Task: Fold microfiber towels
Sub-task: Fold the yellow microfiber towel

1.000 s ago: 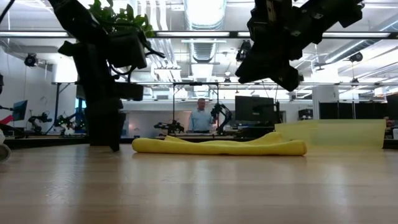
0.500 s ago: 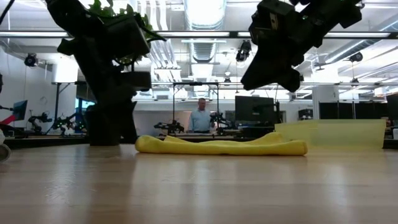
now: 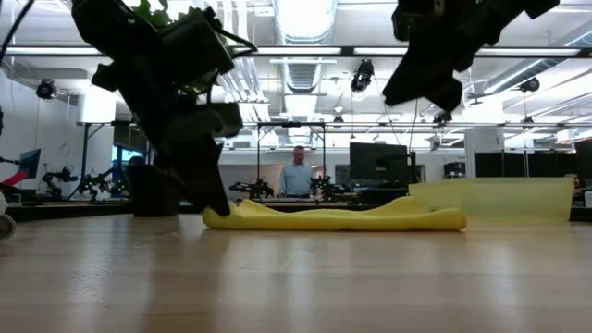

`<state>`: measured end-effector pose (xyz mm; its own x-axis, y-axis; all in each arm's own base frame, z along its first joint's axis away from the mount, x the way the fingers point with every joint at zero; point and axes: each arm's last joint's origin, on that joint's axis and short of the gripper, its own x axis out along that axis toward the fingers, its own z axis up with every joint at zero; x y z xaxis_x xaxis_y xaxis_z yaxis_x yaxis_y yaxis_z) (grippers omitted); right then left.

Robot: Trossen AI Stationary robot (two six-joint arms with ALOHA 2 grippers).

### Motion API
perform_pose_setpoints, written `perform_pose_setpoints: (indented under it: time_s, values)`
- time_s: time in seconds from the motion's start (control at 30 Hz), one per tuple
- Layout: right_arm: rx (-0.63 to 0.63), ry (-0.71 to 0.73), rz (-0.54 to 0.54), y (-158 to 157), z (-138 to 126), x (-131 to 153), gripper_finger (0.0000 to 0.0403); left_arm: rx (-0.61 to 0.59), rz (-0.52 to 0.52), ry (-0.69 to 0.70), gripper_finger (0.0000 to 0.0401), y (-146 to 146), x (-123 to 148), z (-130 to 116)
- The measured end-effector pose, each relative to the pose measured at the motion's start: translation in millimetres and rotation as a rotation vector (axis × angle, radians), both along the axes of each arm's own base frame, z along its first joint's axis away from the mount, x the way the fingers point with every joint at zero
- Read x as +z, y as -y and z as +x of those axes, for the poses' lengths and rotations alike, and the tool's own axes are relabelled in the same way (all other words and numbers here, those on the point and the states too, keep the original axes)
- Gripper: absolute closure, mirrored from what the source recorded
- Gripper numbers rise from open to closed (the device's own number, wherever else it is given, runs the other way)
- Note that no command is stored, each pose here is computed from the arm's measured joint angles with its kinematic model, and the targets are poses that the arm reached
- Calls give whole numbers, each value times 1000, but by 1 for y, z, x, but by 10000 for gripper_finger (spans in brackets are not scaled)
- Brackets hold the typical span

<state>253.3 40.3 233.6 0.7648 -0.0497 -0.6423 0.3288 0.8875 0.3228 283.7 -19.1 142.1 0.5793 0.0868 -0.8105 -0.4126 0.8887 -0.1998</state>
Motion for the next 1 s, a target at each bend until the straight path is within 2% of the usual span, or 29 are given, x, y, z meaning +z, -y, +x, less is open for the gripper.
perform_pose_setpoints:
  time_s: [0.1, 0.23, 0.33, 0.5, 0.77, 0.9, 1.0]
  values:
    - [22, 20, -23, 1, -7, 9, 335, -50, -24, -31, 189, 14, -5, 11]
    - [73, 29, -64, 1, -14, 15, 335, -104, -16, -74, 189, 32, -1, 15]
    - [127, -8, -99, -2, -18, 13, 335, -118, 13, -99, 189, 39, 10, 10]
    - [220, -98, -118, -3, -23, 4, 331, -132, 53, -53, 189, 48, 35, 2]
    - [314, -153, -177, -5, -19, -13, 279, -308, 181, -11, 189, 57, 47, 0]
    - [376, -204, -236, -6, -12, -30, 253, -408, 257, -42, 189, 57, 41, 2]
    - [408, -256, -258, -7, -5, -45, 242, -438, 286, -65, 189, 54, 34, 6]
